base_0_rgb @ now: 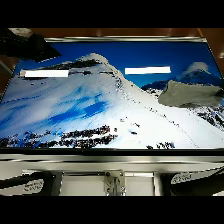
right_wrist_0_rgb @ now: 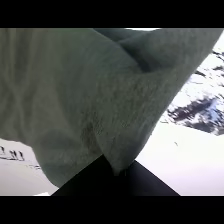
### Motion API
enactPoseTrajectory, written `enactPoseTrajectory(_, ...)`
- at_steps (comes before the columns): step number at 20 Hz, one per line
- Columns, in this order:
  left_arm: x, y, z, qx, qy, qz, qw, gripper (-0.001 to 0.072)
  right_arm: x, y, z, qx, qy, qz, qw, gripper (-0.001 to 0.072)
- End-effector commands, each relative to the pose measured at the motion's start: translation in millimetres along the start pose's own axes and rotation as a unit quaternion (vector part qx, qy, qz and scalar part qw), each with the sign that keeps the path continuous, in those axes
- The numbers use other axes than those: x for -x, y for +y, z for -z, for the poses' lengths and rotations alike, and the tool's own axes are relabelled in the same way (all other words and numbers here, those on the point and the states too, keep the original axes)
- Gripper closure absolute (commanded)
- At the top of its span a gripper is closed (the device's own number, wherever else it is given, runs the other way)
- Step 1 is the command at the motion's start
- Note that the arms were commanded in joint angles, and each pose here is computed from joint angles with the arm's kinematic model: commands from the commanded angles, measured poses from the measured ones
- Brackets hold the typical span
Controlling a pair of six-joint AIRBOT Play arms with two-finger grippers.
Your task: Fold the shirts.
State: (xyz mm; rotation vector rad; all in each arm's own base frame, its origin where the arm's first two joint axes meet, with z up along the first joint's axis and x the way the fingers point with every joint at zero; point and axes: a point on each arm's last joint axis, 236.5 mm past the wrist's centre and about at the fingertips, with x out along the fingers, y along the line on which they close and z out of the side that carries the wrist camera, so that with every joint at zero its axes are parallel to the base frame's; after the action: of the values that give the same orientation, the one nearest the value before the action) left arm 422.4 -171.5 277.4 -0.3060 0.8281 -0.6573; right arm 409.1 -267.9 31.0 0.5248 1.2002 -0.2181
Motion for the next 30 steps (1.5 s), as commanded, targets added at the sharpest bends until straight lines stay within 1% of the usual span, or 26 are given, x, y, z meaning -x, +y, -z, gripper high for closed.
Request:
enactPoseTrajectory(1, -2.4, -2.1, 3.8, 0.002, 0.008, 0.002, 1.000, 0.0670, 9.6, -120.1, 52.1, -0.143, 0.040, 0.035, 0.988, 0.0651)
enactPoseTrajectory(2, -3.9, -3.1, 4.5, 0.001, 0.010, 0.004, 1.000, 0.0670, 13.0, -148.7, 79.3, -0.195, 0.060, 0.042, 0.978, 0.0651)
enactPoseTrajectory(4, -10.5, -7.0, 7.4, -0.001, 0.018, 0.009, 1.000, 0.0670, 11.0, -175.1, 130.0, -0.283, 0.088, 0.015, 0.955, 0.0651)
enactPoseTrajectory(6, -21.4, -10.9, 12.2, -0.002, 0.030, 0.015, 0.999, 0.0670, 6.7, -179.2, 173.0, -0.339, 0.107, -0.016, 0.934, 0.0651)
enactPoseTrajectory(8, -33.1, -15.3, 17.6, -0.004, 0.044, 0.022, 0.999, 0.0670, 4.3, -174.4, 211.3, -0.376, 0.120, -0.025, 0.918, 0.0651)
enactPoseTrajectory(10, -43.6, -19.8, 22.9, -0.007, 0.056, 0.029, 0.998, 0.0670, 3.0, -167.0, 239.5, -0.394, 0.125, -0.020, 0.911, 0.0651)
enactPoseTrajectory(13, -54.2, -24.6, 28.7, -0.010, 0.069, 0.036, 0.997, 0.0671, 3.7, -166.5, 270.6, -0.391, 0.137, 0.021, 0.910, 0.0651)
enactPoseTrajectory(17, -55.4, -25.7, 29.5, -0.011, 0.070, 0.036, 0.997, 0.0670, 2.1, -169.8, 277.1, -0.388, 0.130, 0.039, 0.912, 0.0651)
enactPoseTrajectory(18, -55.4, -25.7, 29.4, -0.011, 0.070, 0.036, 0.997, 0.0670, 1.5, -171.9, 275.7, -0.386, 0.126, 0.043, 0.913, 0.0603)
enactPoseTrajectory(19, -55.4, -25.7, 29.4, -0.011, 0.070, 0.036, 0.997, 0.0670, 2.0, -173.1, 274.5, -0.380, 0.123, 0.044, 0.916, 0.0386)
enactPoseTrajectory(20, -55.4, -25.6, 29.4, -0.012, 0.070, 0.036, 0.997, 0.0670, 5.3, -172.3, 273.5, -0.368, 0.126, 0.041, 0.920, 0.0149)
enactPoseTrajectory(21, -55.4, -24.7, 29.4, -0.016, 0.070, 0.035, 0.997, 0.0670, 12.8, -172.3, 272.5, -0.359, 0.131, 0.042, 0.923, 0.0130)
enactPoseTrajectory(22, -55.7, -22.7, 29.5, -0.024, 0.070, 0.032, 0.997, 0.0670, 26.2, -174.2, 270.3, -0.356, 0.132, 0.052, 0.924, 0.0130)
enactPoseTrajectory(24, -55.9, -16.5, 29.7, -0.034, 0.071, 0.019, 0.997, 0.0670, 64.7, -183.1, 261.8, -0.356, 0.116, 0.103, 0.921, 0.0131)
enactPoseTrajectory(25, -56.0, -11.5, 29.8, -0.036, 0.071, 0.009, 0.997, 0.0670, 86.5, -187.4, 246.1, -0.353, 0.081, 0.128, 0.923, 0.0131)
enactPoseTrajectory(27, -56.0, -0.1, 29.2, -0.042, 0.071, -0.015, 0.997, 0.0670, 136.8, -182.2, 176.1, -0.304, -0.055, 0.157, 0.938, 0.0132)
enactPoseTrajectory(28, -56.3, 7.6, 27.7, -0.045, 0.069, -0.031, 0.996, 0.0671, 164.8, -162.8, 125.6, -0.254, -0.143, 0.155, 0.944, 0.0132)
enactPoseTrajectory(29, -57.4, 17.1, 25.8, -0.051, 0.066, -0.053, 0.995, 0.0671, 189.5, -127.6, 76.8, -0.191, -0.222, 0.139, 0.946, 0.0132)
enactPoseTrajectory(30, -59.0, 33.1, 25.4, -0.063, 0.068, -0.090, 0.992, 0.0672, 201.8, -81.5, 43.2, -0.128, -0.268, 0.112, 0.948, 0.0133)
